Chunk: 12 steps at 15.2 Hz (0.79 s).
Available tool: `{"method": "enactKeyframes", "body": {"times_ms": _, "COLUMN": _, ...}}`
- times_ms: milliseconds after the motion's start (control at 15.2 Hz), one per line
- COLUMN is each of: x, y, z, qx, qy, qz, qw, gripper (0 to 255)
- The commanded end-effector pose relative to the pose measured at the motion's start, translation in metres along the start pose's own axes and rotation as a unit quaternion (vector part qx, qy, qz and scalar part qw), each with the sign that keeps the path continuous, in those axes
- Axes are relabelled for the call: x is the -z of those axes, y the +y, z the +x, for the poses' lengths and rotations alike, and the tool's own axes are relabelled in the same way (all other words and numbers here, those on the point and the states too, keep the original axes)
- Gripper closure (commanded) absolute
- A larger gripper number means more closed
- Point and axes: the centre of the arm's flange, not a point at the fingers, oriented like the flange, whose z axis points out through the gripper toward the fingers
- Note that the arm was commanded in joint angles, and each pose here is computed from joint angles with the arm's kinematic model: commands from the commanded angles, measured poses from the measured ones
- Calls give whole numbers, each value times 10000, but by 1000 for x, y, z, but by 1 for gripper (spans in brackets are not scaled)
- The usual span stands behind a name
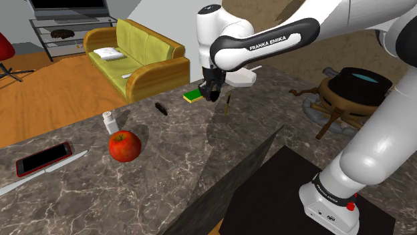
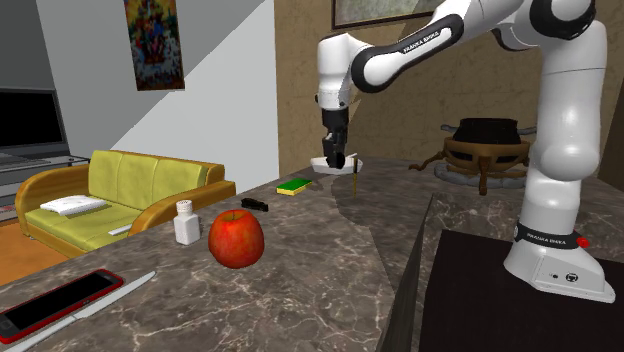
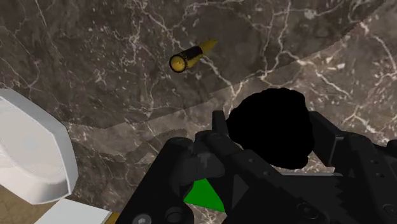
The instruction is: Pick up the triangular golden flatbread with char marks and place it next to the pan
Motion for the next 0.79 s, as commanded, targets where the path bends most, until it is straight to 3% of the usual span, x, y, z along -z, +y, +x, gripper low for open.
{"method": "enactKeyframes", "body": {"times_ms": 0, "x": -5, "y": 26, "z": -5, "qx": 6, "qy": 2, "qz": 3, "qw": 10000, "gripper": 255}}
{"method": "enactKeyframes", "body": {"times_ms": 726, "x": -37, "y": 163, "z": -40, "qx": 6, "qy": 2, "qz": 3, "qw": 10000, "gripper": 255}}
